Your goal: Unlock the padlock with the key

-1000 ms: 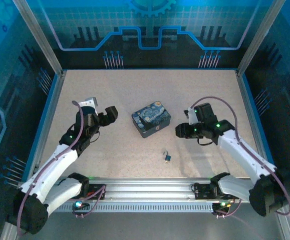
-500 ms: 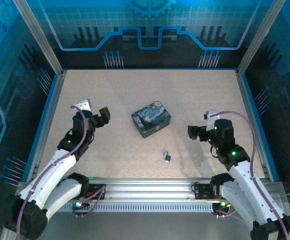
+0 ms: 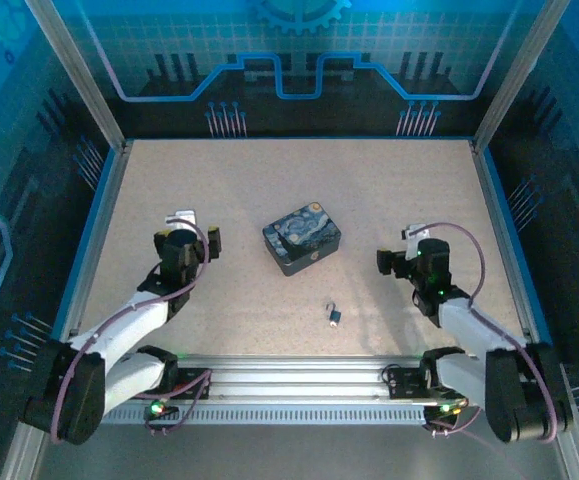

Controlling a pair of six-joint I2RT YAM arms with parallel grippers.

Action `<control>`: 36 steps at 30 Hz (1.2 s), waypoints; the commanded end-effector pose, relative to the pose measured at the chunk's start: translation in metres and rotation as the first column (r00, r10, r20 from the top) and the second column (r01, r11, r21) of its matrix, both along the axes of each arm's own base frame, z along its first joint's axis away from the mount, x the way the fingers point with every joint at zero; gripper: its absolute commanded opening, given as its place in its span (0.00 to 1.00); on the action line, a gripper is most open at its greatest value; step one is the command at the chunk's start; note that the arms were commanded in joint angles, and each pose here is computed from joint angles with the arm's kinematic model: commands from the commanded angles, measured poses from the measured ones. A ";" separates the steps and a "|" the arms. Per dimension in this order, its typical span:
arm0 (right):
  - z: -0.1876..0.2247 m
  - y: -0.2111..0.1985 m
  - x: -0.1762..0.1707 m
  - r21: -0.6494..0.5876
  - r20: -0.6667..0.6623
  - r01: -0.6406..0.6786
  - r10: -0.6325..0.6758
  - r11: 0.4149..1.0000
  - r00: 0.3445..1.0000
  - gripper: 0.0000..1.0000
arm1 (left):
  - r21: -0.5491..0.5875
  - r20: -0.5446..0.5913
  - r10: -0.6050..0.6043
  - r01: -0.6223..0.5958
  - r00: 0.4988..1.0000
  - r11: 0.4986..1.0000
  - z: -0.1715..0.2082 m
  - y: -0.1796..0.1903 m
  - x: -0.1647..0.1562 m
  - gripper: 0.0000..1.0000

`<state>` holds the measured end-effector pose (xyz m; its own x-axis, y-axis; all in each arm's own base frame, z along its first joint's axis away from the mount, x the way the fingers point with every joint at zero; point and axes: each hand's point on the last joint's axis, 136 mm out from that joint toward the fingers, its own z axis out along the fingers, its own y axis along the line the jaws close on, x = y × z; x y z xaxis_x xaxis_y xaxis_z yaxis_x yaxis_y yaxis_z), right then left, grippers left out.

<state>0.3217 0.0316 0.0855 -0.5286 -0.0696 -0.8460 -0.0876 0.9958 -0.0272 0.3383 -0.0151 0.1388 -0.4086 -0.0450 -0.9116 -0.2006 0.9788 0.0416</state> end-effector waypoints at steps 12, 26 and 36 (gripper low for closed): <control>0.017 -0.011 0.057 0.004 0.268 -0.002 0.001 1.000 0.963 1.00 | -0.039 0.060 -0.091 0.093 0.994 0.995 -0.020 -0.008 0.018 0.99; 0.010 -0.010 0.074 0.012 0.171 -0.011 0.009 1.000 0.985 1.00 | 0.035 0.222 -0.178 0.174 0.959 0.984 -0.026 -0.003 0.035 0.99; 0.009 -0.009 0.075 0.002 0.168 -0.008 0.007 1.000 0.986 1.00 | -0.098 0.104 -0.115 0.125 0.988 0.987 -0.044 0.019 0.060 0.99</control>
<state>0.3929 0.0252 0.0934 -0.3809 -0.0630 -0.9225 -0.0948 0.9951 -0.0288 0.3811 0.0046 0.0803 -0.3154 -0.0528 -0.9475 -0.0905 0.9956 -0.0253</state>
